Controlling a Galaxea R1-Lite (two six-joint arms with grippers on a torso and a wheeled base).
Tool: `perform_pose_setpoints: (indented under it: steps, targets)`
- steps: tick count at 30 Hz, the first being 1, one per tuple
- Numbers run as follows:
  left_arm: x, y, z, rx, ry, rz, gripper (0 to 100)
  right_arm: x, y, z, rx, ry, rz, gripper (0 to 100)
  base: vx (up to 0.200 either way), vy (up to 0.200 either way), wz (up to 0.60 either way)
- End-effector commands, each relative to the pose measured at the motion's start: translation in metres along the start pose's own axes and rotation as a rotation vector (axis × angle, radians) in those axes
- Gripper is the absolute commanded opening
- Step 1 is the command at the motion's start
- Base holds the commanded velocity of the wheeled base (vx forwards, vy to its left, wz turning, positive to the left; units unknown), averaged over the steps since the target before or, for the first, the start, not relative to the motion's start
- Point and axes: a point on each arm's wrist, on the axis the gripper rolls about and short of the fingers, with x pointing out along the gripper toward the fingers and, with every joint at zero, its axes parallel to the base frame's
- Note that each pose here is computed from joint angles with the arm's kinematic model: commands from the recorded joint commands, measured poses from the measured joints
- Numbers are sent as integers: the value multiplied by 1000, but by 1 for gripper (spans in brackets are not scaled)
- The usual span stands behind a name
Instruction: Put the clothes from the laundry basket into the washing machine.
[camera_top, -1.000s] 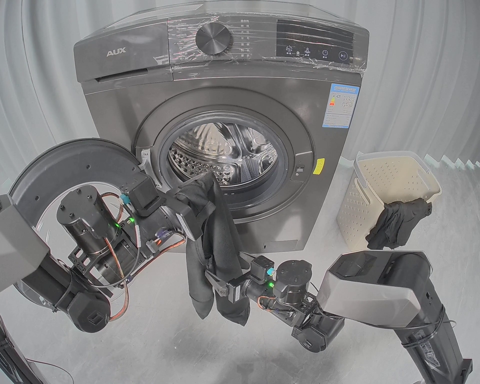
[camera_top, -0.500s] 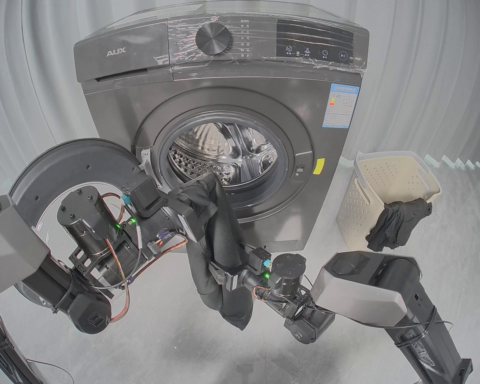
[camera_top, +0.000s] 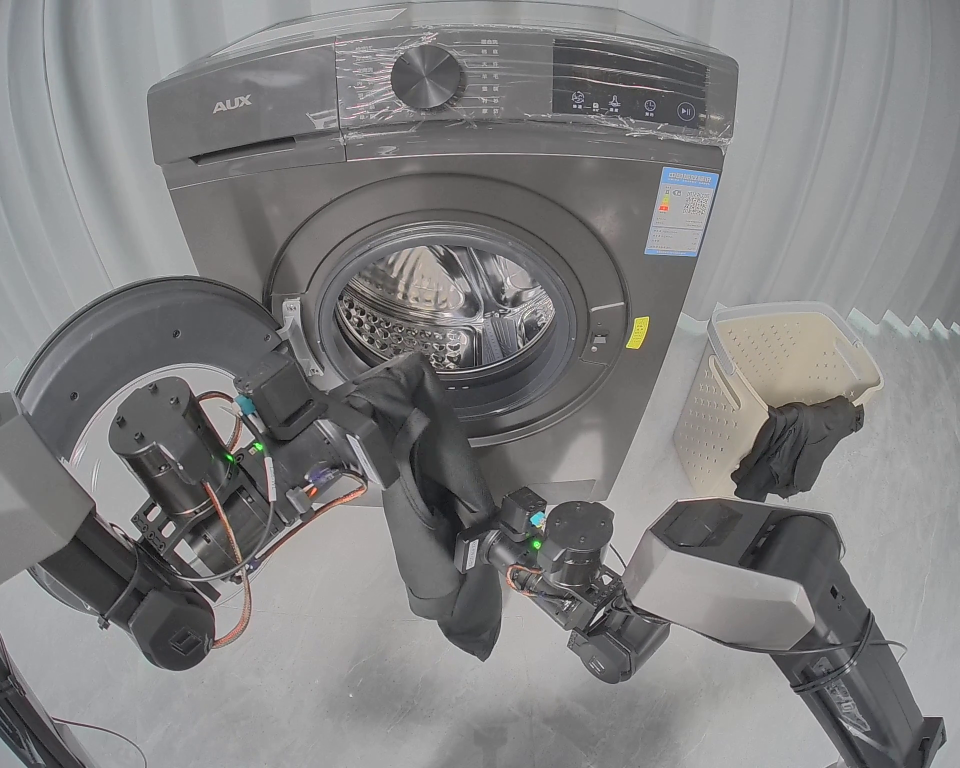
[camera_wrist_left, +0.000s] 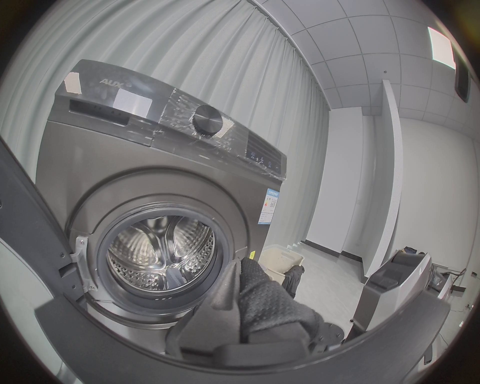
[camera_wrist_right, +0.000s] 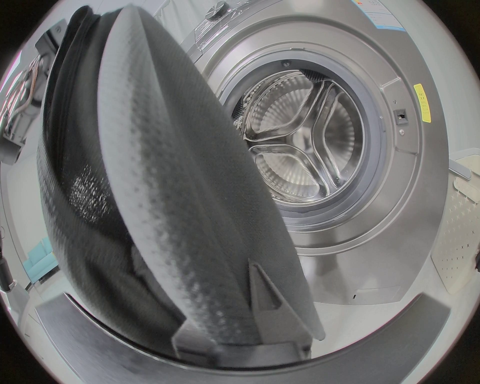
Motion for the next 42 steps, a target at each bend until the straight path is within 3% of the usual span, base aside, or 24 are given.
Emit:
perform_pose_setpoints:
  steps: [1,3,6,10,14,19,23,24,34,42]
  targets:
    - [-13,23,-11,9,57,83,0,-9,-14,24,8,-17,-38,0,0,0,0]
    - [-20,33,-15,10,84,116,0,-16,-20,35,7,-24,-54,0,0,0,0]
    - [-31,39,-22,4,129,141,0,-23,-30,54,7,-48,-78,0,0,0,0]
    - [-42,37,-37,-18,211,119,0,-28,-34,84,4,-102,-90,0,0,0,0]
    - [-49,33,-56,-36,294,109,0,-31,-27,112,5,-162,-73,0,0,0,0]
    - [-50,24,-73,-56,358,62,0,-33,-16,128,10,-196,-51,0,0,0,0]
    - [-49,19,-79,-63,381,43,0,-33,-15,129,10,-199,-47,0,0,0,0]
    - [-49,19,-80,-64,385,41,100,-33,-15,129,10,-199,-49,0,0,0,0]
    - [-67,16,-93,-83,477,51,100,-33,-24,132,5,-212,-67,0,0,0,0]
    - [-74,16,-94,-61,502,50,100,-34,-21,141,6,-230,-60,0,0,0,0]
